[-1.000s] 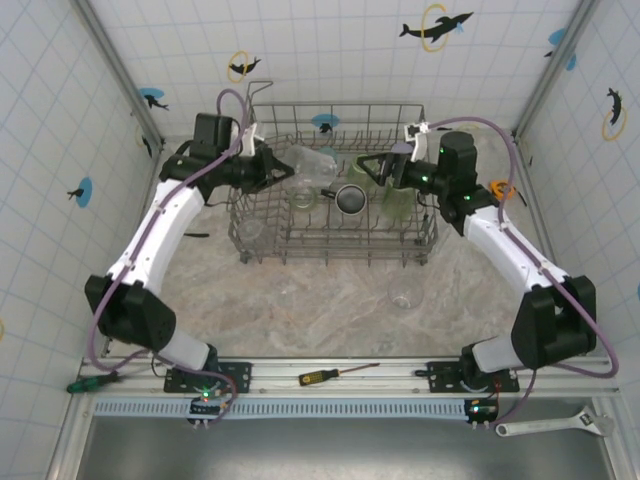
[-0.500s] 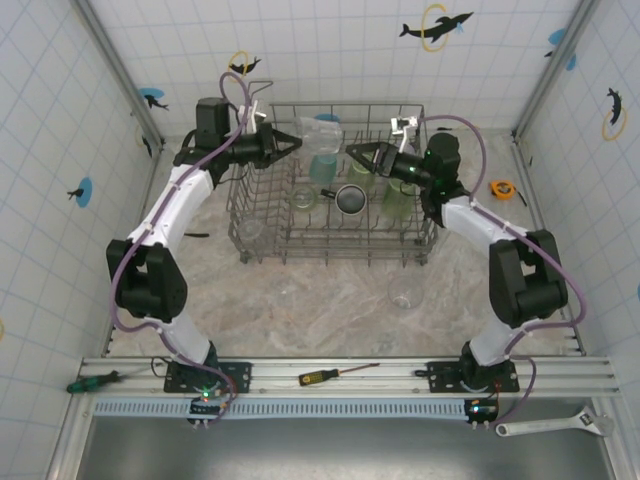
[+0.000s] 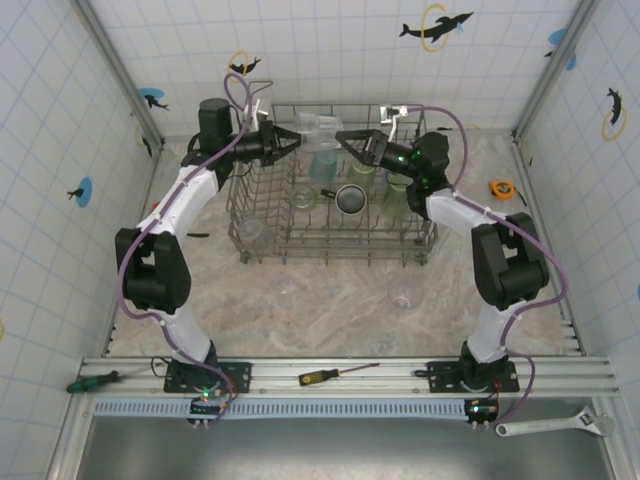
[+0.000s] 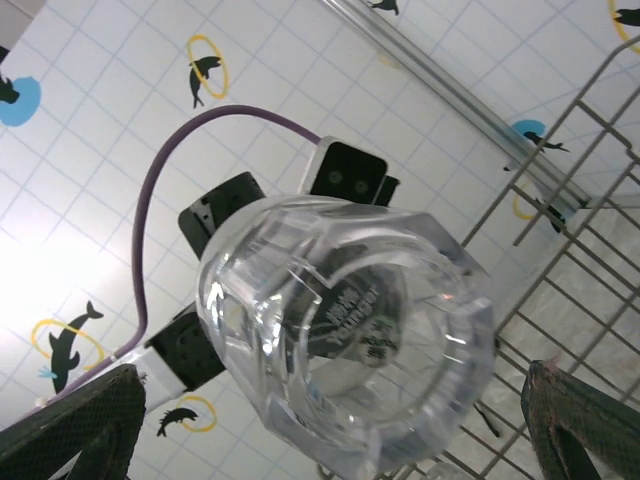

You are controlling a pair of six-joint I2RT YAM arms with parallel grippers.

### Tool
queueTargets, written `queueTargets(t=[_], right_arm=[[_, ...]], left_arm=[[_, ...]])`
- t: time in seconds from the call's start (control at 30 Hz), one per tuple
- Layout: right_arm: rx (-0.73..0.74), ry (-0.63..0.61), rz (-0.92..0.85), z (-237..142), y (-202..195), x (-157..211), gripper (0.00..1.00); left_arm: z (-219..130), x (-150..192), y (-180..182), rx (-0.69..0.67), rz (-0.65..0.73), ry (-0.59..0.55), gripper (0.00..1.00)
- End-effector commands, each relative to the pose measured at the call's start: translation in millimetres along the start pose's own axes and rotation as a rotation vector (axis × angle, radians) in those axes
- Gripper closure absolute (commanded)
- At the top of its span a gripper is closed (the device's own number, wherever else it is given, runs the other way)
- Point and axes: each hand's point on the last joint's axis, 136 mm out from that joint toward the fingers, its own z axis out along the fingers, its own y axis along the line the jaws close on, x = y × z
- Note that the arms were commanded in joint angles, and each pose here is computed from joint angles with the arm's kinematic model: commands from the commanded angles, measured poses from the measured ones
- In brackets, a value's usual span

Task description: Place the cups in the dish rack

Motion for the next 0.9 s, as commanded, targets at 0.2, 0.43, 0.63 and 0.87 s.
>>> queueTargets(t=[0.2, 0.43, 0.63, 0.87], right_arm=[[-0.106, -0.012, -0.018, 18.3, 22.3, -13.4, 0.01], [-0.127, -0.02, 0.014, 22.5, 22.5, -14.0, 0.08], [-0.15, -0.013, 0.02, 25.8, 28.5, -11.3, 0.24], [-0.174, -0.004, 0.033, 26.9, 33.2, -11.3, 0.49]], left_arm=[[0.4, 1.3, -7.3, 0.076, 0.031, 0.018, 1.0], [0.3, 1.6, -6.1, 0.082, 0.03, 0.007, 1.0], [0.4, 0.8, -5.8, 0.082, 0.022, 0.004, 1.0], [0.5, 0.4, -3.7, 0.076, 0.018, -0.005, 1.0]])
